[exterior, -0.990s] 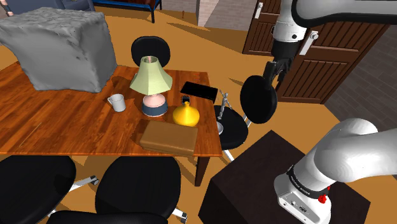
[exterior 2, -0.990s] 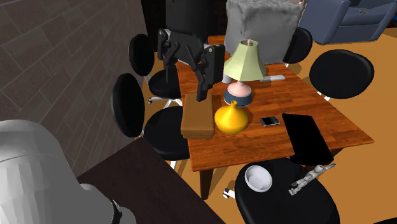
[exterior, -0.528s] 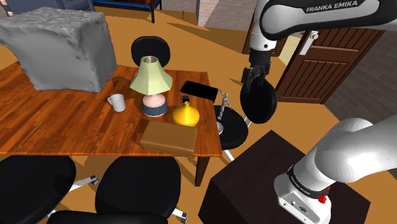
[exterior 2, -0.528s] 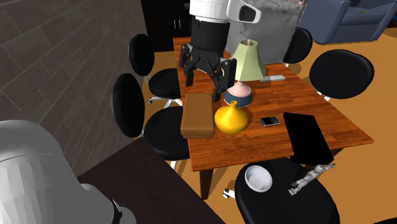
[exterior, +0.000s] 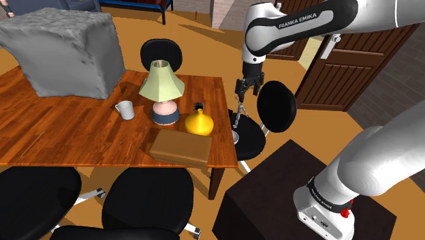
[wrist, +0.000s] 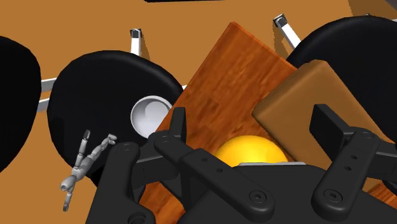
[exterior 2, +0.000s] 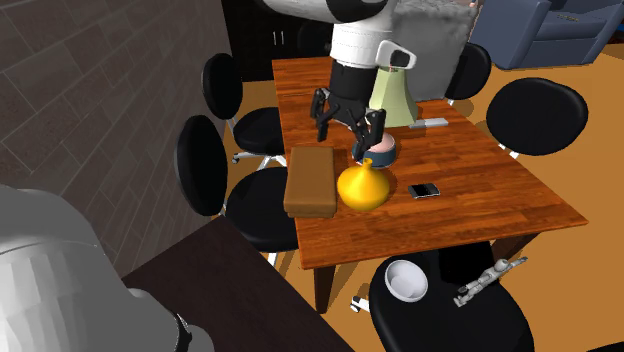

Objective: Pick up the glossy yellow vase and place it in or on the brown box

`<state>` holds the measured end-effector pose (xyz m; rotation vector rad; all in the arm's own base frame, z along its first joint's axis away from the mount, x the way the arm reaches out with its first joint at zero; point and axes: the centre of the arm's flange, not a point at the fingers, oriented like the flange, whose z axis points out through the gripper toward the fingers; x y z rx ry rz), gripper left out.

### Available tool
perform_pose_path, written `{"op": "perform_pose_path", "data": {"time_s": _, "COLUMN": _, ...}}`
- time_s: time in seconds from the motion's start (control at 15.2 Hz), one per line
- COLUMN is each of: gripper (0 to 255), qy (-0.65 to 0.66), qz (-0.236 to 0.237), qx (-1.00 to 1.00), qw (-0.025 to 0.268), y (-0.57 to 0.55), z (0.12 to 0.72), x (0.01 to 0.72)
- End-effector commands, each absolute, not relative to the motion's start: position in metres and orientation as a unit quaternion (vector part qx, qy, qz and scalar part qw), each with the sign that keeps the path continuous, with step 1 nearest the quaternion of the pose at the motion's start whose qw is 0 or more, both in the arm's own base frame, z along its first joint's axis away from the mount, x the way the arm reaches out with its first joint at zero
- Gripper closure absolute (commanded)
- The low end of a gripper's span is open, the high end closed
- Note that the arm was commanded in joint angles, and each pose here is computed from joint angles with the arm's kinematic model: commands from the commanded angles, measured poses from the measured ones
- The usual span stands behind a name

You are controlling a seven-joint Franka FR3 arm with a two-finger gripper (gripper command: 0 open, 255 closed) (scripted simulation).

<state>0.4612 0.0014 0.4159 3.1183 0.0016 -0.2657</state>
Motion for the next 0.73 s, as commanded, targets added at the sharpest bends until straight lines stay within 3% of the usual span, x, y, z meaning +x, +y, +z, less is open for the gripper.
{"op": "perform_pose_path", "data": {"time_s": 0.0, "gripper": 0, "qy": 0.001, "qz": -0.084, "qx": 0.996, "qw": 0.005, "y": 0.008, "z": 0.401, "x": 0.483}}
{"op": "perform_pose_path", "data": {"time_s": 0.66, "gripper": 0, "qy": 0.001, "qz": -0.084, "qx": 0.996, "qw": 0.002, "y": 0.032, "z": 0.325, "x": 0.588}}
